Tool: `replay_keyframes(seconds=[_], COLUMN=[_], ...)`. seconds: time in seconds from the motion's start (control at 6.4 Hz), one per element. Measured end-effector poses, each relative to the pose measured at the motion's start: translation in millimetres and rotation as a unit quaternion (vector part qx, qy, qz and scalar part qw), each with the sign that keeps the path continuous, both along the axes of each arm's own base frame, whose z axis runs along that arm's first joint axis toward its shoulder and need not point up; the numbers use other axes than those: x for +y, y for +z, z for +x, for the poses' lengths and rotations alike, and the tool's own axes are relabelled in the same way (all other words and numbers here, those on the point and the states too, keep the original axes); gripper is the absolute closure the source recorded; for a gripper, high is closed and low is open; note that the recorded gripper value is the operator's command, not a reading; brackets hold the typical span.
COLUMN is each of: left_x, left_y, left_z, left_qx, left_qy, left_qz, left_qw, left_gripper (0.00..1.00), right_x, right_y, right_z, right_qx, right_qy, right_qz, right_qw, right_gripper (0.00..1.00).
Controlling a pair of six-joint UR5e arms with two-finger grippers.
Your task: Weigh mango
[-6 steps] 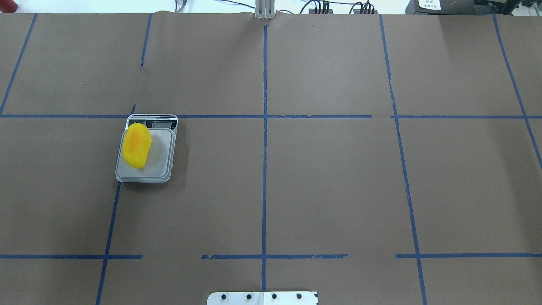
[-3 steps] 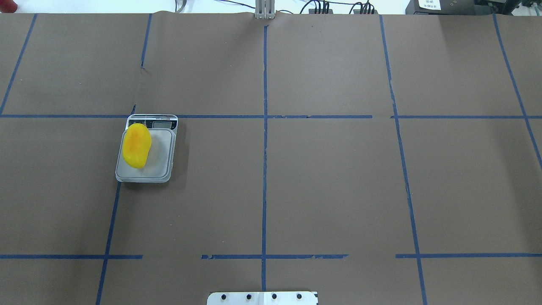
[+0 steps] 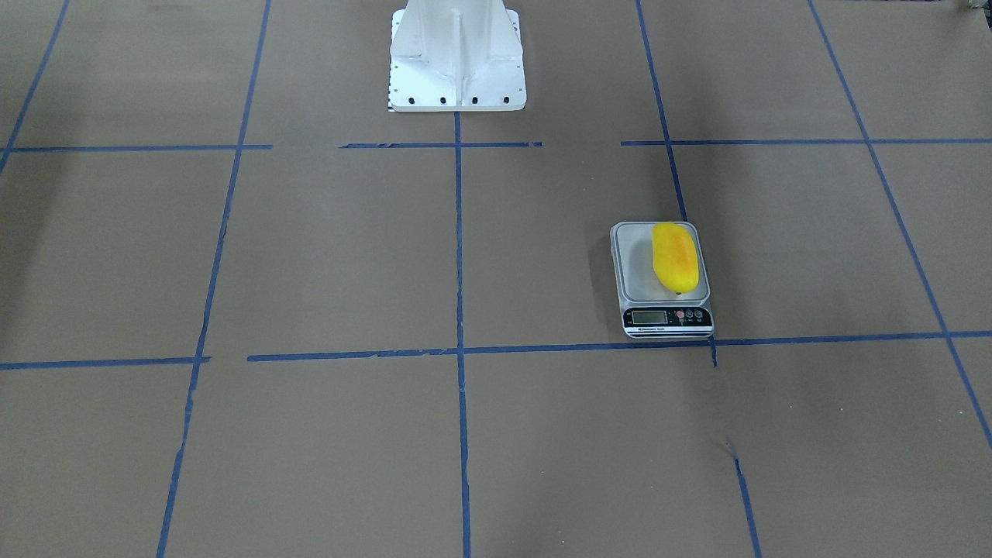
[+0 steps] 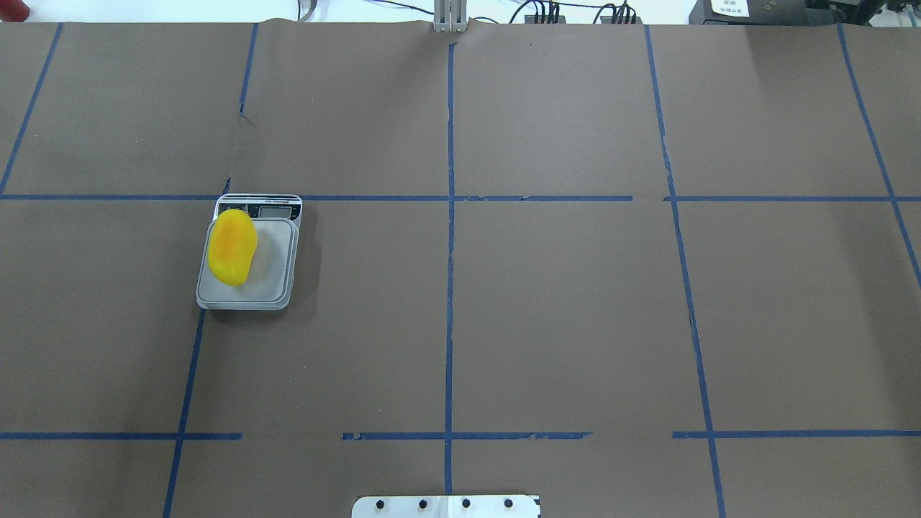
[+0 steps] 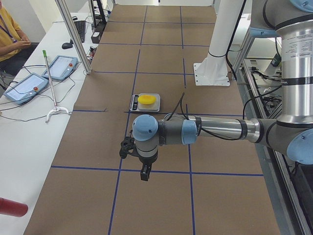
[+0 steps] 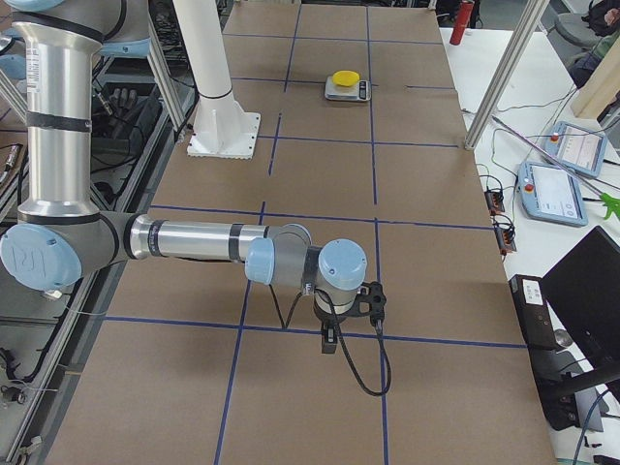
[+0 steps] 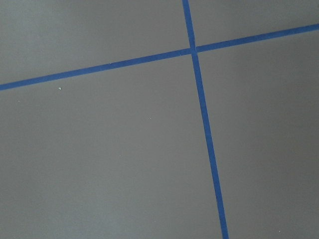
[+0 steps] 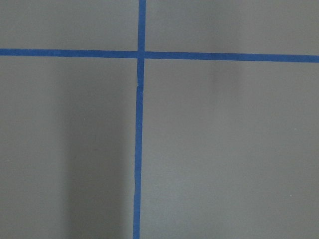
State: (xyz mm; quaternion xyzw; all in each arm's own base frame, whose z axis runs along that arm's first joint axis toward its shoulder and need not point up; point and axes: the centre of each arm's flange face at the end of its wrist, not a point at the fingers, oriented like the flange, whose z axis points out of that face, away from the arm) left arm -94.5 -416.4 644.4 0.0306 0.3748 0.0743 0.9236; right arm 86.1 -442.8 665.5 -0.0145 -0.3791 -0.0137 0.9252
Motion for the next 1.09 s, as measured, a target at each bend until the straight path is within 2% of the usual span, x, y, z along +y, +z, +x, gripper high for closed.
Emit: replay_keyframes(seconds=[0.47, 1.09], left_x=[20.5, 21.2], left_y=[31.8, 24.5], left_z=[1.2, -29.9], left_qx=[0.014, 0.015], left_qy=[-0.007, -0.044], left_qz=[-0.036, -0.036], left_qw=[0.9992, 0.9983], left_gripper=[0.00, 0.00], right_x=[0.0, 0.0], right_y=[0.0, 0.0], right_z=[0.0, 0.0], right_qx=[0.000, 0.000], right_qy=[0.000, 0.000], right_qz=[0.000, 0.000], right_qw=[1.0000, 1.0000], right_gripper=[0.00, 0.00])
